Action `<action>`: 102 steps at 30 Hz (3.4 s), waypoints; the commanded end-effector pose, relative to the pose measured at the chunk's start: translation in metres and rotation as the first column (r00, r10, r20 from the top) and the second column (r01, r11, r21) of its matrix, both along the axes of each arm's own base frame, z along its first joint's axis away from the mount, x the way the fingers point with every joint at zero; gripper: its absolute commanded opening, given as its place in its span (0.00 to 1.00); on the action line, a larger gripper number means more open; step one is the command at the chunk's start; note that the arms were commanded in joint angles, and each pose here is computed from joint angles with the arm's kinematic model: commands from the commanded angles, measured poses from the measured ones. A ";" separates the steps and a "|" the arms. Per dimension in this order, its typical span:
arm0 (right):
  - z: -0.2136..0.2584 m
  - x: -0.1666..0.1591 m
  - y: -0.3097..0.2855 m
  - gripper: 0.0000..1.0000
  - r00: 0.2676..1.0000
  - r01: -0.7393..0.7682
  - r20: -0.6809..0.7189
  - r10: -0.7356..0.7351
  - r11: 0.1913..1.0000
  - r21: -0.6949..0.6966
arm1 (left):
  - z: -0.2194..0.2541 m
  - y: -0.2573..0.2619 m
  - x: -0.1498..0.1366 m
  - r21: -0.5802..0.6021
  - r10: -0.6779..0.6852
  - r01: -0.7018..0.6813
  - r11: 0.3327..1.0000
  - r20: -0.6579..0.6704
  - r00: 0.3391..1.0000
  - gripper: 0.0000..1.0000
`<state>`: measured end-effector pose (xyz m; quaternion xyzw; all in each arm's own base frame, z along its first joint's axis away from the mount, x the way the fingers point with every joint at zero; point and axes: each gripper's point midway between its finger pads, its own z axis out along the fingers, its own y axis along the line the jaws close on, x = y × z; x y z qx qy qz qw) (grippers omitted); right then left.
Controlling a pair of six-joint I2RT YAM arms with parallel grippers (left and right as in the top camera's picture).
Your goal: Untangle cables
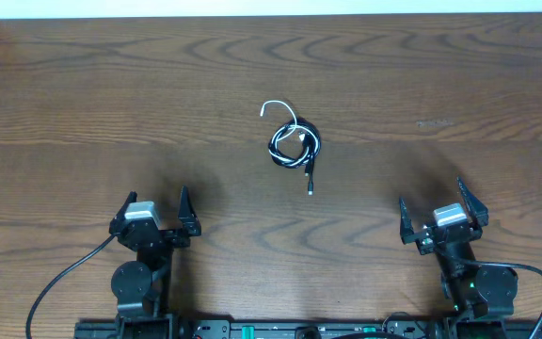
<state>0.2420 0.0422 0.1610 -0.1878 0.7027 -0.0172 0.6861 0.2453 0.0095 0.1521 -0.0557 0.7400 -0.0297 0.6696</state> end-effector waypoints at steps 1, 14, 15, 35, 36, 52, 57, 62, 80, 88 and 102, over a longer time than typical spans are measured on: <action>-0.001 0.000 -0.003 0.99 1.000 0.015 -0.005 -0.015 1.000 0.013 | -0.013 -0.007 -0.001 0.022 -0.042 0.043 0.999 -0.044 0.998 0.98; -0.001 0.000 -0.003 0.99 1.000 0.015 -0.005 -0.015 1.000 0.013 | -0.013 -0.007 -0.001 0.022 -0.042 0.043 0.999 -0.042 0.998 0.98; -0.001 0.000 -0.003 0.99 1.000 0.015 -0.005 -0.015 1.000 0.013 | -0.013 -0.007 -0.001 0.022 -0.042 0.043 0.999 -0.043 0.998 0.98; -0.001 0.000 -0.003 0.99 1.000 0.015 -0.005 -0.015 1.000 0.013 | 0.035 -0.009 -0.012 -0.070 -0.044 0.041 0.997 -0.048 0.998 0.97; -0.001 0.000 -0.003 0.99 1.000 0.015 -0.005 -0.015 1.000 0.013 | 0.041 -0.009 -0.013 -0.071 -0.044 0.040 0.997 -0.058 0.997 0.98; -0.001 0.000 -0.003 0.99 1.000 0.015 -0.005 -0.015 1.000 0.013 | 0.123 -0.036 0.026 -0.195 -0.219 0.141 0.971 -0.470 0.855 0.98; -0.001 0.000 -0.003 0.99 1.000 0.015 -0.005 -0.015 1.000 0.013 | 0.112 -0.046 0.039 -0.280 -0.289 0.137 0.950 -0.629 0.722 0.98; -0.001 0.000 -0.003 0.99 1.000 0.015 -0.005 -0.015 1.000 0.013 | 0.082 -0.057 0.055 -0.359 -0.360 0.132 0.924 -0.701 0.616 0.98; -0.001 0.000 -0.003 0.99 1.000 0.015 -0.005 -0.015 1.000 0.013 | -0.007 -0.064 0.074 -0.445 -0.419 0.009 0.895 -0.836 0.355 0.08; -0.001 0.000 -0.003 0.99 1.000 0.015 -0.005 -0.015 1.000 0.013 | -0.032 -0.064 0.073 -0.448 -0.422 -0.025 0.894 -0.859 0.290 0.08; -0.001 0.000 -0.003 0.99 1.000 0.015 -0.005 -0.015 1.000 0.013 | -0.054 -0.061 0.073 -0.433 -0.410 -0.052 0.900 -0.879 0.243 0.08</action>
